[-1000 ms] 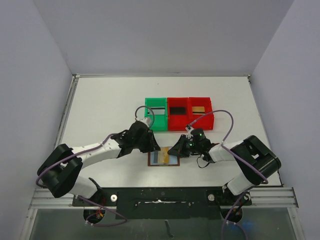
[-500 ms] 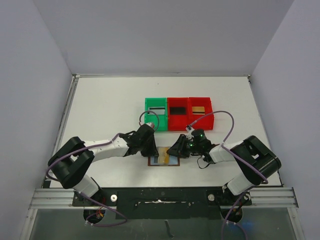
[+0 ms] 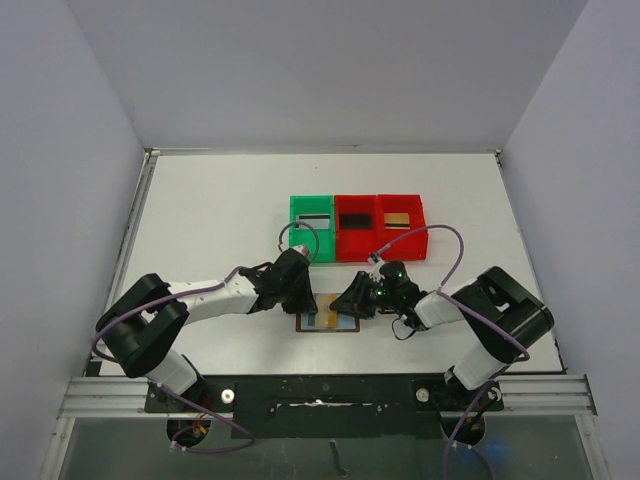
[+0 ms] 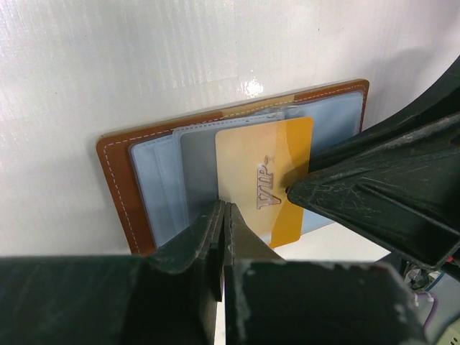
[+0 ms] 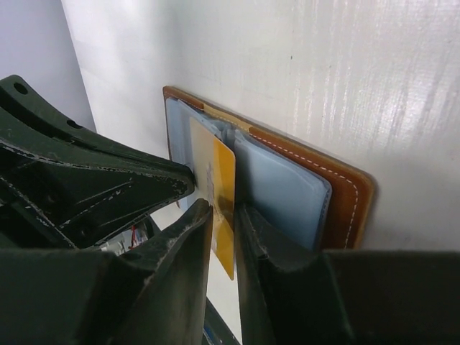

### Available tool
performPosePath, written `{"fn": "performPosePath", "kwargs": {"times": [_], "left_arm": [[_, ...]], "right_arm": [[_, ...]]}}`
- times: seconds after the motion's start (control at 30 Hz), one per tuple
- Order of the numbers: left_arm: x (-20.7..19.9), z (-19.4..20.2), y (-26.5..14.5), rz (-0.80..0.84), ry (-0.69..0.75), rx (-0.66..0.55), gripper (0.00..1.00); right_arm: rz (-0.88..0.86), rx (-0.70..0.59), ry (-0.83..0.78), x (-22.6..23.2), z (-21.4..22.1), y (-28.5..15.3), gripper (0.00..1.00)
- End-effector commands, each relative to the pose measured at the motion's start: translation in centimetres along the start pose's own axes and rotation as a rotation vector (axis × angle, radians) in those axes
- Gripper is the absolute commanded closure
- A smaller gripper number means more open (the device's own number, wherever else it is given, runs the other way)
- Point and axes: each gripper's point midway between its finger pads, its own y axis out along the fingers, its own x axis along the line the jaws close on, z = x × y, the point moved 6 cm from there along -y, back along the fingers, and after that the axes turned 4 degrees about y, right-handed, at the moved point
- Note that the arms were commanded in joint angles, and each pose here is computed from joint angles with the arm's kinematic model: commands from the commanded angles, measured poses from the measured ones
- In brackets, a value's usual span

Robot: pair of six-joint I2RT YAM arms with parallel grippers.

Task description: Take the credit cards out of the card holder

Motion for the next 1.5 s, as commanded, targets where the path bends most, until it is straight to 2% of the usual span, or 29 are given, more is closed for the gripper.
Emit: {"fn": "performPosePath", "kwargs": {"times": [0.0,0.03,0.23,0.33,0.37,0.43,0.5,0.77,0.97,1.17,1.47], "left_arm": [[0.8,0.2,0.0,-0.075,0.009,0.003,1.0],[0.9,0.2,0.0,-0.075,0.008,0.003,1.0],[1.0,0.2,-0.2,-0.077,0.007,-0.004,1.0],[1.0,0.3,-0.4,-0.072,0.006,-0.005,1.0],[0.9,0.3,-0.4,-0.069,0.007,-0.006,1.0],[0.9,0.3,-0.4,-0.067,0.008,-0.006,1.0],[0.9,0.2,-0.4,-0.068,0.011,-0.009,1.0],[0.7,0.1,-0.4,-0.063,0.005,-0.014,1.0],[0.7,0.1,-0.5,-0.059,0.0,-0.016,1.0],[0.8,0.1,-0.6,-0.06,-0.001,-0.021,1.0],[0.7,-0.4,-1.6,-0.054,-0.003,-0.068,1.0]], "right_arm": [[-0.082,-0.018,-0.022,1.1,-0.1,0.1,0.78],[-0.092,-0.018,-0.026,1.3,-0.1,0.1,0.79],[-0.06,-0.043,-0.024,0.7,-0.4,-0.8,1.0],[-0.06,-0.06,-0.017,0.3,-0.6,-1.6,1.0],[-0.059,-0.062,-0.018,0.2,-0.6,-1.8,0.97],[-0.039,-0.067,-0.019,0.1,-0.7,-1.8,0.84],[-0.027,-0.066,-0.015,0.1,-0.8,-1.6,0.78],[-0.068,-0.039,-0.027,1.2,-0.4,-0.6,0.7],[-0.082,-0.029,-0.016,1.0,0.1,-0.4,0.76],[-0.097,-0.045,-0.016,1.1,0.1,-0.7,0.99],[-0.037,-0.13,-0.056,0.3,-1.5,-4.1,1.0]]}}
